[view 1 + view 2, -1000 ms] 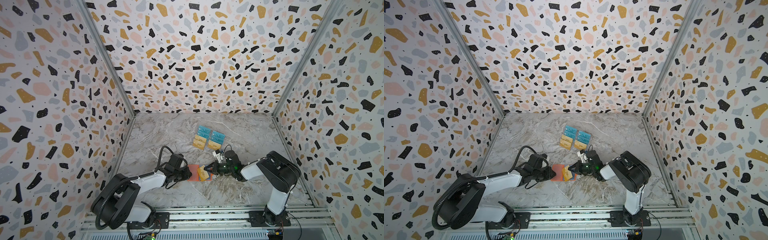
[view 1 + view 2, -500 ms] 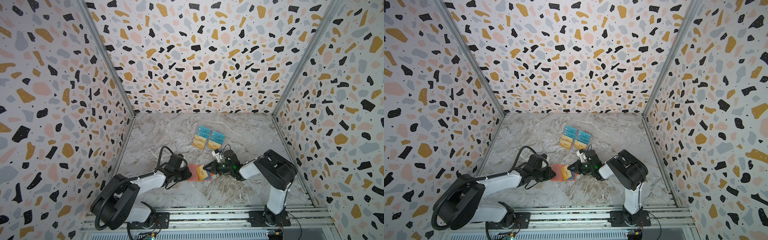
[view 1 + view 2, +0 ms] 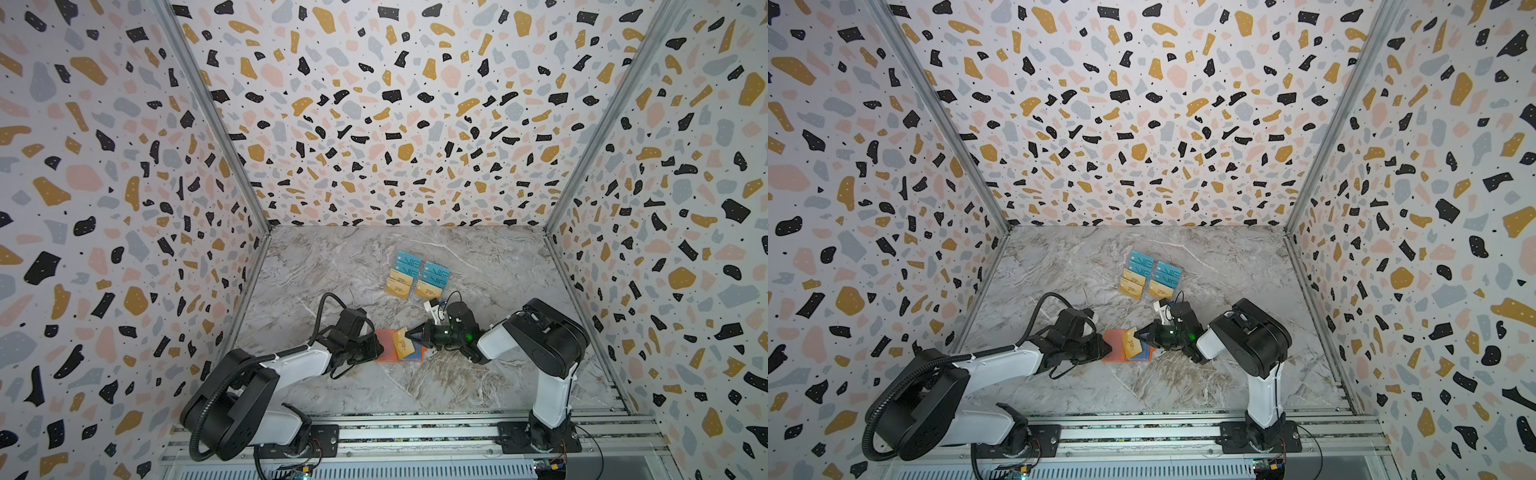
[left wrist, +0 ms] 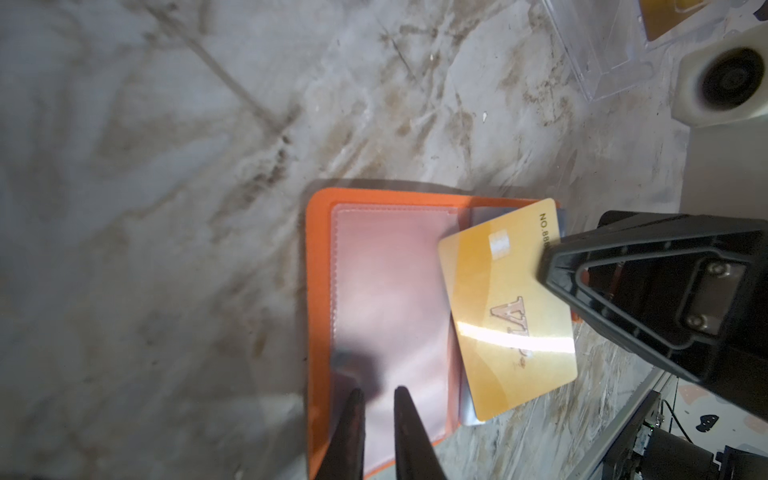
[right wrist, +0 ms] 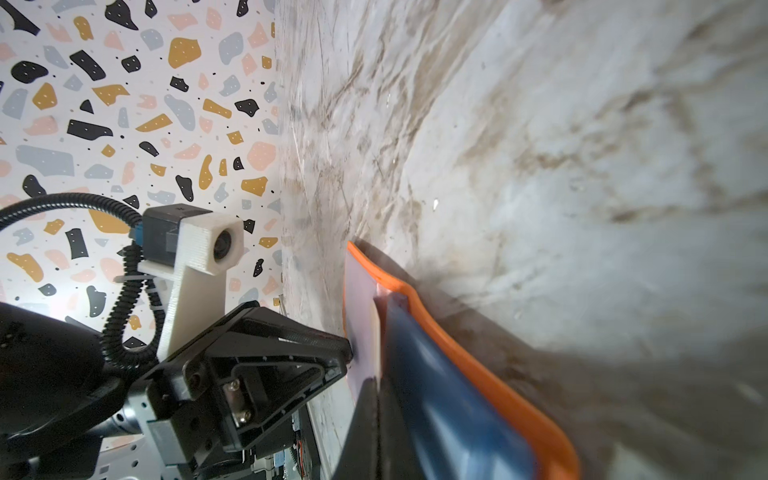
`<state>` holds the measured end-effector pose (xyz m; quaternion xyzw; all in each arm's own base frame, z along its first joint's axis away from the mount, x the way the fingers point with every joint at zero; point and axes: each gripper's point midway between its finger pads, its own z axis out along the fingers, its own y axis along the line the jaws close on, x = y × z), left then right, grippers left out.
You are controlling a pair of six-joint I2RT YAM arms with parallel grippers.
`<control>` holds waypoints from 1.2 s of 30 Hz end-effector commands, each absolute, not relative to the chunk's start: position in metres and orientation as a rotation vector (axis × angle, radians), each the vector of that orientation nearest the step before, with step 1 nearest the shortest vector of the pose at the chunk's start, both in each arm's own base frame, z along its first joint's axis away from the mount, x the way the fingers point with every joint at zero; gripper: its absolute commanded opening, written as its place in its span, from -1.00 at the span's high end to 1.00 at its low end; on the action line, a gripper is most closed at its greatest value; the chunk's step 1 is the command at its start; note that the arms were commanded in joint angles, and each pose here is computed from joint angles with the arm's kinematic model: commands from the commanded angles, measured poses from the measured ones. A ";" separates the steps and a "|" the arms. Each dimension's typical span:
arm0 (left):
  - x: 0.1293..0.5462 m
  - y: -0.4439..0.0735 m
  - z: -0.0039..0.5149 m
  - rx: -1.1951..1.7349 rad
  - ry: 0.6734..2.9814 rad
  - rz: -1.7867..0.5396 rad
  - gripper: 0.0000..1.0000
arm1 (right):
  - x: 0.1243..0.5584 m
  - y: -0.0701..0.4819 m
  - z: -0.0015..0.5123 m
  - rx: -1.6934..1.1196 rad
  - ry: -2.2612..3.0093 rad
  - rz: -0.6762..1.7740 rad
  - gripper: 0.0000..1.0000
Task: Put the credit cards into the card holder
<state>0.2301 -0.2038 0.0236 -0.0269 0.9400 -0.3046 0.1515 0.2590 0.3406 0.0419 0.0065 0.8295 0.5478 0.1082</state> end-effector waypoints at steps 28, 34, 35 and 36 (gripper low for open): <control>0.218 -0.201 0.016 -0.078 2.737 -0.882 0.65 | 0.256 0.345 0.031 0.116 2.377 1.614 1.00; 0.218 -0.201 0.015 -0.076 2.743 -0.878 0.65 | 0.255 0.346 0.033 0.138 2.344 1.611 1.00; 0.217 -0.201 0.016 -0.075 2.742 -0.878 0.65 | 0.255 0.347 0.034 0.136 2.339 1.614 1.00; 0.217 -0.201 0.015 -0.075 2.746 -0.878 0.65 | 0.255 0.349 0.034 0.135 2.337 1.615 1.00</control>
